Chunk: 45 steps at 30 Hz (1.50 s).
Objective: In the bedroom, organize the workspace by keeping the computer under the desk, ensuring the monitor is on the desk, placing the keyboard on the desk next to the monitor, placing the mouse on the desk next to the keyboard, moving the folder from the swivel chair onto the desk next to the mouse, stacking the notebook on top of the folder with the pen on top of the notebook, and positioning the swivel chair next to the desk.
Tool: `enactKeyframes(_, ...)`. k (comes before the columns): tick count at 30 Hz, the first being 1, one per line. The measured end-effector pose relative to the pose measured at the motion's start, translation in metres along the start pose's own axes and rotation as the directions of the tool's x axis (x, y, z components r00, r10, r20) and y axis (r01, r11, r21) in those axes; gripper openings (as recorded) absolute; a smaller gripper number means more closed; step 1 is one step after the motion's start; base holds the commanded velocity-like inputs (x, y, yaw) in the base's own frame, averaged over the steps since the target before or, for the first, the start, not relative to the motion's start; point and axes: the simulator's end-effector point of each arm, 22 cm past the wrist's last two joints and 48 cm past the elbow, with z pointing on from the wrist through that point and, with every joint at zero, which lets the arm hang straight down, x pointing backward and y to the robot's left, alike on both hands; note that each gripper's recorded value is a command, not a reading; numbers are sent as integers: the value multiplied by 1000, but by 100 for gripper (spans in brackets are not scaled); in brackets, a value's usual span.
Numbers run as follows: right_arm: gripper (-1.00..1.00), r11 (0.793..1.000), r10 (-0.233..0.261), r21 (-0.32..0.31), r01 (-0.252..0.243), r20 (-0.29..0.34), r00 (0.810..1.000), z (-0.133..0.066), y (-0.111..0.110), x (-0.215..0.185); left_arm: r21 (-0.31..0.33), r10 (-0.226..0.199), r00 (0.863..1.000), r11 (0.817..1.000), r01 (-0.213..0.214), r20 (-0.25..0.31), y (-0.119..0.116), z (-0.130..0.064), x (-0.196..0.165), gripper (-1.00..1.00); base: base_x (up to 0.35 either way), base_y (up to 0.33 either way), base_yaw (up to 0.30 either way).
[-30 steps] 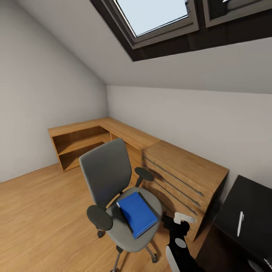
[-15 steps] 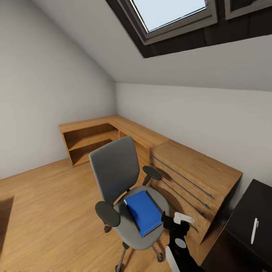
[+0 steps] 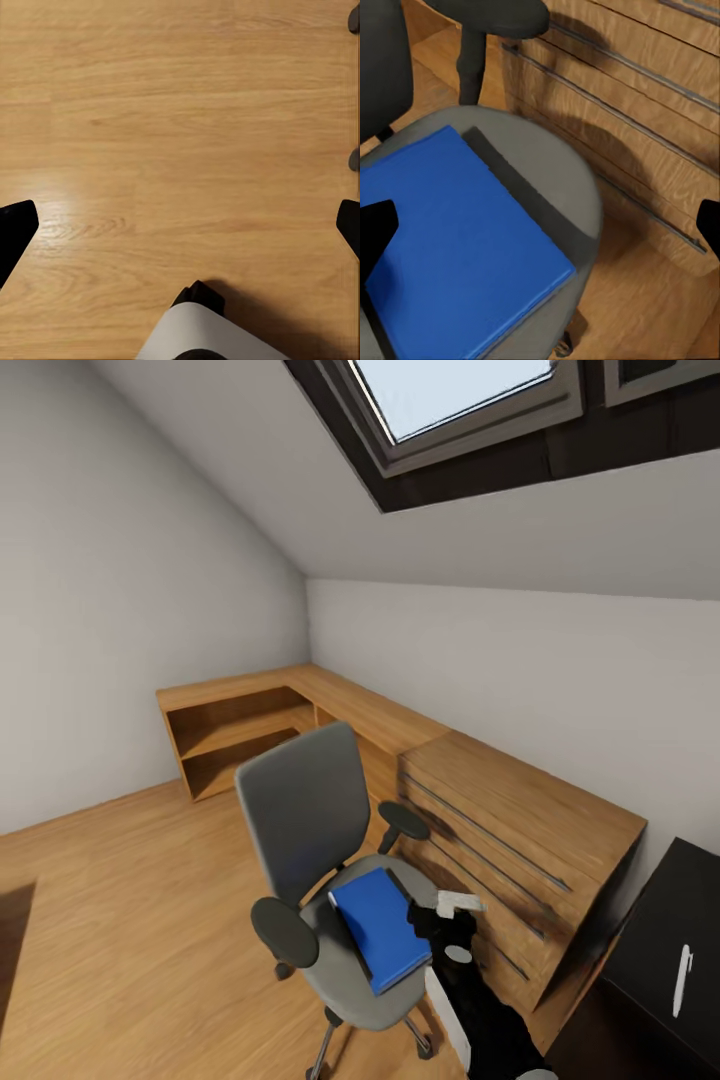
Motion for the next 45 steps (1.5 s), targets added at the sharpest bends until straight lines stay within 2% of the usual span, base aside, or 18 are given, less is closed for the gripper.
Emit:
enactKeyframes(3,100,998,-35,-61,30,-79,996,17,18,-2,0,1,1000,1000,-1,1,0,0,0,100,293,0,0)
enactKeyframes(7,100,996,-32,-84,22,-111,993,25,26,-8,0,-1,1000,1000,1,21,0,0,-5,100,236,0,0)
enactKeyframes(15,100,995,-16,-96,6,-104,994,27,30,-18,-5,-10,998,1000,10,59,2,0,-13,100,51,0,0)
enactKeyframes(25,100,996,-9,-94,0,-101,995,27,29,-22,-13,-13,998,1000,14,62,6,0,-14,100,3,0,0)
enactKeyframes(34,100,996,-8,-94,-1,-99,995,27,29,-22,-19,-15,998,1000,17,62,8,0,-14,100,0,0,170)
enactKeyframes(45,100,995,-8,-96,-1,-95,995,28,30,-22,-3,-15,998,1000,15,63,-2,1,-13,100,0,0,8)
